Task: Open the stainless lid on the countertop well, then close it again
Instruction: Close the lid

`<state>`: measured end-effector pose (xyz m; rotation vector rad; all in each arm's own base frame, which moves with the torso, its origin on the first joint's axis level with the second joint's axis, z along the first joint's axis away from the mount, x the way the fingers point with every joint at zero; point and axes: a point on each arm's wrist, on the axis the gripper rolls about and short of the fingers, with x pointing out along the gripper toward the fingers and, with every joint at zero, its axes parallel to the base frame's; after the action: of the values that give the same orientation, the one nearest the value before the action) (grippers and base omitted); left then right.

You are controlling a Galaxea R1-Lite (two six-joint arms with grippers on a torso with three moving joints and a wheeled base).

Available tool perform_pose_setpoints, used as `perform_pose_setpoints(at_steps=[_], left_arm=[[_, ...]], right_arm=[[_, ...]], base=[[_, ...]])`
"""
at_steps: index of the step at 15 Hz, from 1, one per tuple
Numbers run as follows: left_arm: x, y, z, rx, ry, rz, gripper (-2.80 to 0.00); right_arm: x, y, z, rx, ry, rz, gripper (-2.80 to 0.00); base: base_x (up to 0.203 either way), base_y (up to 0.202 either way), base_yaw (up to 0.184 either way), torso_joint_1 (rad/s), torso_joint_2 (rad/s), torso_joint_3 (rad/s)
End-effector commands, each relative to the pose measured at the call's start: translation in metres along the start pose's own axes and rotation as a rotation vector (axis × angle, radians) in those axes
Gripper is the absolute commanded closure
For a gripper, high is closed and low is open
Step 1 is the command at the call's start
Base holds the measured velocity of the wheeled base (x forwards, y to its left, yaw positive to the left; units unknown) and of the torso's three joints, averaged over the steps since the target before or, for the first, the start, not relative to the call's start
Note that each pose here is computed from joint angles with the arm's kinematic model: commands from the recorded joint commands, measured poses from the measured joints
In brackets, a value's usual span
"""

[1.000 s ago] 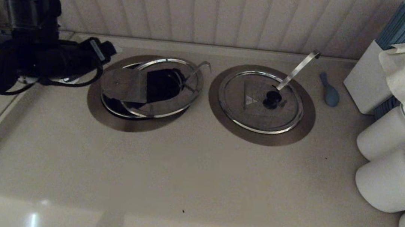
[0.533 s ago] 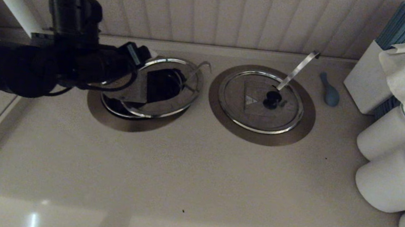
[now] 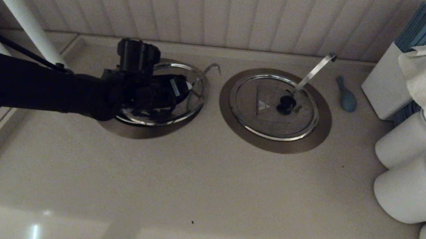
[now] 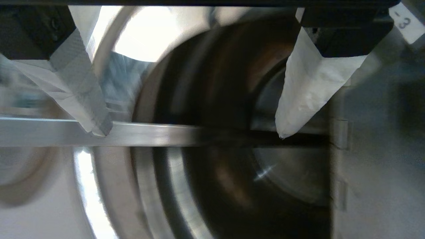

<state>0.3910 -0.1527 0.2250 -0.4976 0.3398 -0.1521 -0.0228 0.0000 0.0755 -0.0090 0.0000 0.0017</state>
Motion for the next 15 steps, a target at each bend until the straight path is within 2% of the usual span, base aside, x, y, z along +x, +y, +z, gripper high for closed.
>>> perform_pose_setpoints(at_steps=[1,6,8,10,15], left_arm=[[0.008,0.005,-0.008,0.004,0.020,0.018,-2.80],[-0.009,0.003,0.007,0.013,-0.017,0.022,-2.80],[-0.013,0.006,0.005,0.057,-0.014,0.037,-2.80],[-0.015,0.007,0.006,0.058,-0.019,0.047,-2.80],[-0.011,0.019,0.001,0.064,0.024,0.097,-2.80]], right_arm=[[0.000,0.000,0.000,0.000,0.000,0.001,-2.80],[0.000,0.000,0.000,0.000,0.001,0.000,-2.80],[0.000,0.000,0.000,0.000,0.001,0.000,-2.80],[0.000,0.000,0.000,0.000,0.001,0.001,-2.80],[0.000,0.000,0.000,0.000,0.000,0.001,-2.80]], base=[[0.000,0.000,0.000,0.000,0.00,0.000],[0.000,0.000,0.000,0.000,0.00,0.000],[0.000,0.000,0.000,0.000,0.00,0.000],[0.000,0.000,0.000,0.000,0.00,0.000],[0.000,0.000,0.000,0.000,0.00,0.000]])
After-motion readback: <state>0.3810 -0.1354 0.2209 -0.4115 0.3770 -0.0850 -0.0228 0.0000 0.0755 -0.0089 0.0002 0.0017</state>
